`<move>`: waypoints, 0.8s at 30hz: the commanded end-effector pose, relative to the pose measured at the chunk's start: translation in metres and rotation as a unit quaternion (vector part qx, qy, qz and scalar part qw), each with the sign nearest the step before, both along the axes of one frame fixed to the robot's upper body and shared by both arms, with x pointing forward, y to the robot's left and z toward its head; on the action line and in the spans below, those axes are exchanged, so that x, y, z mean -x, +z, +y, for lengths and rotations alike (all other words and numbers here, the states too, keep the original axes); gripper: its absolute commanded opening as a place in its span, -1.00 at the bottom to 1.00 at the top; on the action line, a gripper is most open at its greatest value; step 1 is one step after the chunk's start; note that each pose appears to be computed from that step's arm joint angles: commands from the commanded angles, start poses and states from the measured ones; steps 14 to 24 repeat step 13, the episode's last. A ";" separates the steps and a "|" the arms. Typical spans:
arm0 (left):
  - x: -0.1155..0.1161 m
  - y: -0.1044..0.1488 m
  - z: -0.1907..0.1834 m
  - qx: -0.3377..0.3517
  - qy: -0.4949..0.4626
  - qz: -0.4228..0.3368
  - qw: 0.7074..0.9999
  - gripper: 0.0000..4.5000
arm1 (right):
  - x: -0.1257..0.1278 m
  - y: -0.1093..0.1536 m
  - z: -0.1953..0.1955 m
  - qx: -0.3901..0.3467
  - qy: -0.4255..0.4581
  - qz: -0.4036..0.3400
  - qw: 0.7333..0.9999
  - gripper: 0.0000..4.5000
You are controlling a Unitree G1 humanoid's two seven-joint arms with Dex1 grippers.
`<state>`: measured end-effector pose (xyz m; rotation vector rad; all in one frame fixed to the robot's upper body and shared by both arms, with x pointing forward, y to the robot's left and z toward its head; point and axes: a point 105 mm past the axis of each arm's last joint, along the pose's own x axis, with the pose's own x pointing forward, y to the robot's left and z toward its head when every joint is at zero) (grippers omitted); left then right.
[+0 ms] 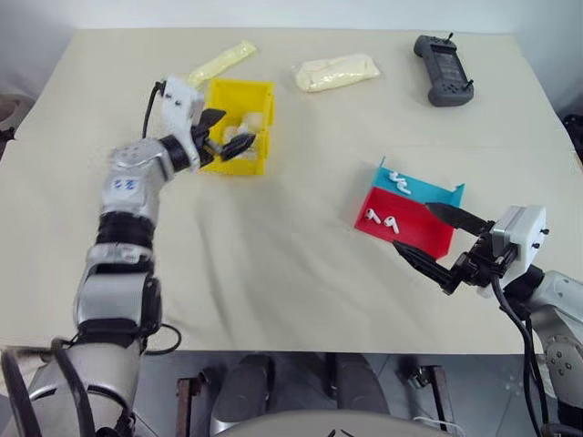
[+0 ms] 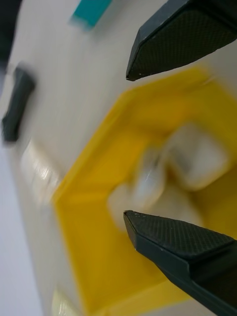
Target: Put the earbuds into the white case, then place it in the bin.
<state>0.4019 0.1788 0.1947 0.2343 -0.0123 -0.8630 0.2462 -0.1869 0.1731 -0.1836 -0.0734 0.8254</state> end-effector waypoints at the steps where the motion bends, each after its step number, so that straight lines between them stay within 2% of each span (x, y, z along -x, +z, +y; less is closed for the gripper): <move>1: 0.033 0.013 0.004 -0.061 -0.072 -0.030 0.995 0.99 | 0.005 0.004 0.004 0.020 0.043 -0.002 0.999 1.00; 3: 0.057 0.001 0.014 -0.112 -0.103 -0.024 0.988 0.99 | 0.008 -0.002 0.006 0.050 0.079 0.016 0.995 1.00; 8: 0.099 -0.018 0.025 -0.113 -0.125 0.012 0.986 0.99 | -0.002 -0.005 -0.008 0.072 0.085 0.022 0.994 1.00; 10: 0.110 -0.027 0.027 -0.111 -0.113 0.020 0.987 0.99 | -0.007 -0.005 -0.011 0.079 0.086 0.020 0.993 1.00; 13: 0.116 -0.034 0.024 -0.125 -0.099 0.005 0.987 0.99 | -0.011 -0.002 -0.010 0.079 0.087 0.016 0.993 1.00; 24: 0.116 -0.034 0.024 -0.125 -0.099 0.005 0.987 0.99 | -0.011 -0.002 -0.010 0.079 0.087 0.016 0.993 1.00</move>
